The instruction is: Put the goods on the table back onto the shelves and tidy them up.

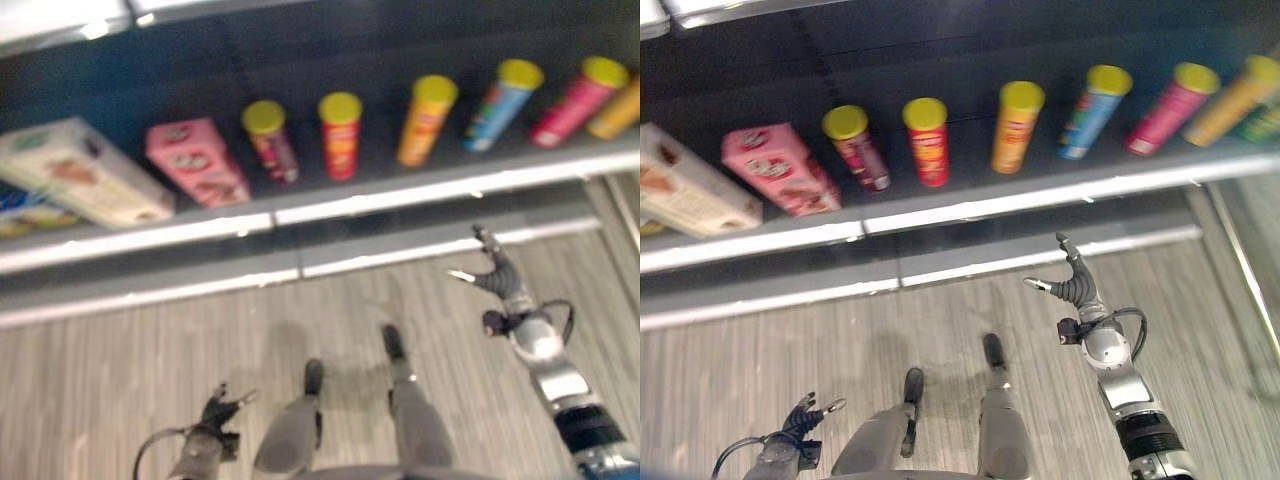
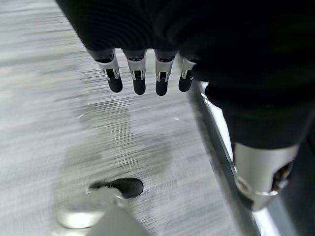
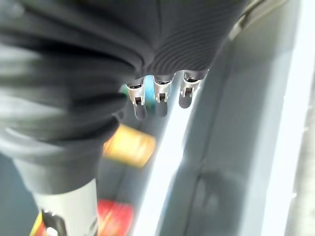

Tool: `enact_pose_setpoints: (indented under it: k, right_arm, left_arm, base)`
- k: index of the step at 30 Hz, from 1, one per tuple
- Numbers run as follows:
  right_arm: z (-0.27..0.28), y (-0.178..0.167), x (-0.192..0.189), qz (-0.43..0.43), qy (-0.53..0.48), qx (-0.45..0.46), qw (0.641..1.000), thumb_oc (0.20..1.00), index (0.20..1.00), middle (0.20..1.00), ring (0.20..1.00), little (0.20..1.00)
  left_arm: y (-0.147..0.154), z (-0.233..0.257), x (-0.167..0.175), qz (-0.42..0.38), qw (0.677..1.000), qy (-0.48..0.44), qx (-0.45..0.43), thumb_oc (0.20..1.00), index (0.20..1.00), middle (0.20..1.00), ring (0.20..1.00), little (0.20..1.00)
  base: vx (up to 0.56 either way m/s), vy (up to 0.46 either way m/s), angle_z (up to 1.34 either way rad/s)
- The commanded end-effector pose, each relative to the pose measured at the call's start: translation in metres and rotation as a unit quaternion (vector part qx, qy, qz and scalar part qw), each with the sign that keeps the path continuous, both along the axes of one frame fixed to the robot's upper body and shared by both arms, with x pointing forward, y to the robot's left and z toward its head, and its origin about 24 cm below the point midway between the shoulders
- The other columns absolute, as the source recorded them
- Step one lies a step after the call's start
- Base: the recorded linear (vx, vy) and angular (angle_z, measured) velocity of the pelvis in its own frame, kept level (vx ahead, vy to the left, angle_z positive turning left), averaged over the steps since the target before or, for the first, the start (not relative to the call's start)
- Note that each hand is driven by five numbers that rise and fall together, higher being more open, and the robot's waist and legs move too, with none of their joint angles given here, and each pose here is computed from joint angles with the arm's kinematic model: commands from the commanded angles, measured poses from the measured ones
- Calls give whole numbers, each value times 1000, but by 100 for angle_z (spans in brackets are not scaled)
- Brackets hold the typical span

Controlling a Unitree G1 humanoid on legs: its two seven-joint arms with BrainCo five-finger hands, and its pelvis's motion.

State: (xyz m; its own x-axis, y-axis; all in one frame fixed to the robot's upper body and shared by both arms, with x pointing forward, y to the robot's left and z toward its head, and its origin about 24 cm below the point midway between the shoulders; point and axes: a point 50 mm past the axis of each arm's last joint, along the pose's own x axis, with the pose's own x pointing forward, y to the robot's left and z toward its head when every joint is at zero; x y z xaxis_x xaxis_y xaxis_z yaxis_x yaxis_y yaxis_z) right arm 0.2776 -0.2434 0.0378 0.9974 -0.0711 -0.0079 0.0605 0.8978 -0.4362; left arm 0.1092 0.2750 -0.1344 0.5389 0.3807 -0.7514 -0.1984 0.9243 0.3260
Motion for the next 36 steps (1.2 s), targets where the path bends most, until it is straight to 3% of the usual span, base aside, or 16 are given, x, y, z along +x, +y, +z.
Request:
enact_pose_setpoints:
  k: [1,7,12,22,29,36]
  right_arm:
    - [33,-54,-14,-53,-39,-31,997,1000,1000,1000,1000,1000]
    - [71,-70,-18,-62,-98,-38,993,1000,1000,1000,1000,1000]
    - [119,-69,-20,-37,-185,-59,980,1000,1000,1000,1000,1000]
    - [137,-66,-10,-25,-205,-89,974,1000,1000,1000,1000,1000]
    - [148,-58,5,-17,-232,-68,970,1000,1000,1000,1000,1000]
    - [147,-34,16,25,-232,-57,971,1000,1000,1000,1000,1000]
  left_arm:
    - [44,9,-24,54,997,29,46,1000,1000,1000,1000,1000]
    - [38,2,-33,57,997,54,27,1000,1000,1000,1000,1000]
    - [20,-2,-23,55,998,29,-3,1000,1000,1000,1000,1000]
    - [-10,-7,-14,11,999,7,-42,1000,1000,1000,1000,1000]
    - [-17,-18,-36,-5,997,64,-51,1000,1000,1000,1000,1000]
    - [-8,-21,-66,40,993,105,-43,1000,1000,1000,1000,1000]
  base:
    - [-72,-471,-178]
    - [161,-408,-200]
    - [182,-334,-57]
    - [170,-211,-65]
    - [309,-62,-60]
    - [381,56,-73]
